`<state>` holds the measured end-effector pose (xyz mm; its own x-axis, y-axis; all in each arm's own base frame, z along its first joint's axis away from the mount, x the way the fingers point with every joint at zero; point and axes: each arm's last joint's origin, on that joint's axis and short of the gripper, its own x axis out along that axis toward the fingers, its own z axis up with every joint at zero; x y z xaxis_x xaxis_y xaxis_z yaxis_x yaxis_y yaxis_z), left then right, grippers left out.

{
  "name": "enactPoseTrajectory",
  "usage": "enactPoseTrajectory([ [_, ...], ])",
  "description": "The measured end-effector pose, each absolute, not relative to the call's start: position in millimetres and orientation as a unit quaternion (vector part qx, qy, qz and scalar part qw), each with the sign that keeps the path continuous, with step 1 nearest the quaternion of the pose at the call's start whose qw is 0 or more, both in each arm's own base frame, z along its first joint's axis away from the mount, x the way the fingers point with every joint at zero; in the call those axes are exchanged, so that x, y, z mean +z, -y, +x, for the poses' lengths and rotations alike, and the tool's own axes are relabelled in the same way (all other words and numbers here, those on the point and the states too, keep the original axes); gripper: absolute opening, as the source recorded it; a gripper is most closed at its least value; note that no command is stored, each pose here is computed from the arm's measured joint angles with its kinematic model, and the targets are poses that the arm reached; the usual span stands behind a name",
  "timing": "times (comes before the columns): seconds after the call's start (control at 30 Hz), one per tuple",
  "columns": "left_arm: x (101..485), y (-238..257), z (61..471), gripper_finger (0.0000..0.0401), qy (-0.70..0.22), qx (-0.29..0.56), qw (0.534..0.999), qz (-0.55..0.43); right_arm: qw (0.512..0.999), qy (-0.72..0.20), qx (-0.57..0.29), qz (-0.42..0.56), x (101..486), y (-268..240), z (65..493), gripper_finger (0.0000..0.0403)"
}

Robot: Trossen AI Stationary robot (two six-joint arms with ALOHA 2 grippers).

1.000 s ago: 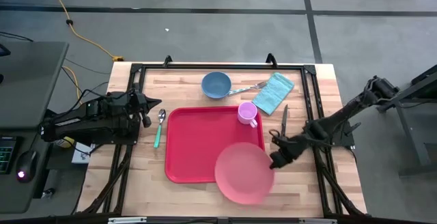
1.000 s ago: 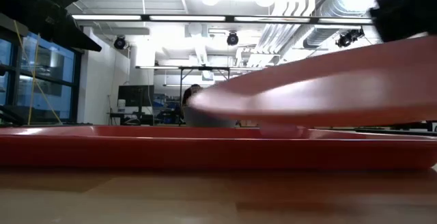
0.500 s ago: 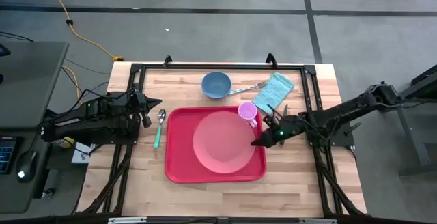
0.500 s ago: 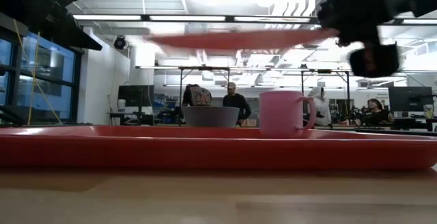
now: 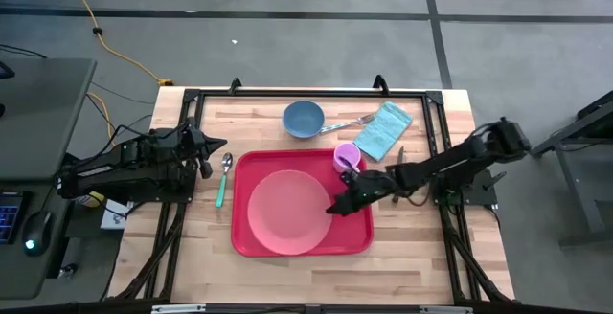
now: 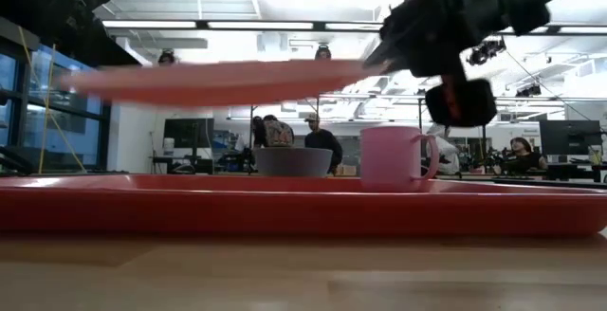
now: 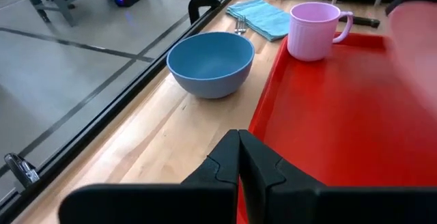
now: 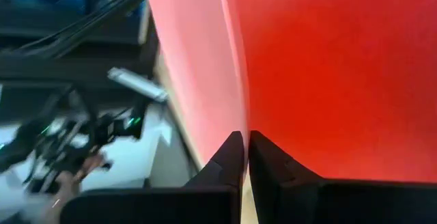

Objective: Set up tray
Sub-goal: Put the pink plate on the red serving tray below the purple coffee mug

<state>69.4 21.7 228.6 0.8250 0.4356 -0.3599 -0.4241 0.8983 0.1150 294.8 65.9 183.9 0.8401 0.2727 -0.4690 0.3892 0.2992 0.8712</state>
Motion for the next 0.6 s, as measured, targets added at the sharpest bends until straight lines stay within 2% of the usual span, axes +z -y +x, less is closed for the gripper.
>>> enactPoseTrajectory([
  [0.3, 228.4, -20.8, 69.7, 0.004, -0.192, 0.21, 0.959, 0.011, 0.735, -0.271, -0.151, 0.603, 162.4, -58.0, 292.0, 0.0],
  [0.6, 228.3, -20.4, 69.9, 0.004, -0.192, 0.203, 0.96, 0.01, 0.701, -0.305, -0.201, 0.613, 173.6, -60.8, 270.5, 0.0],
])
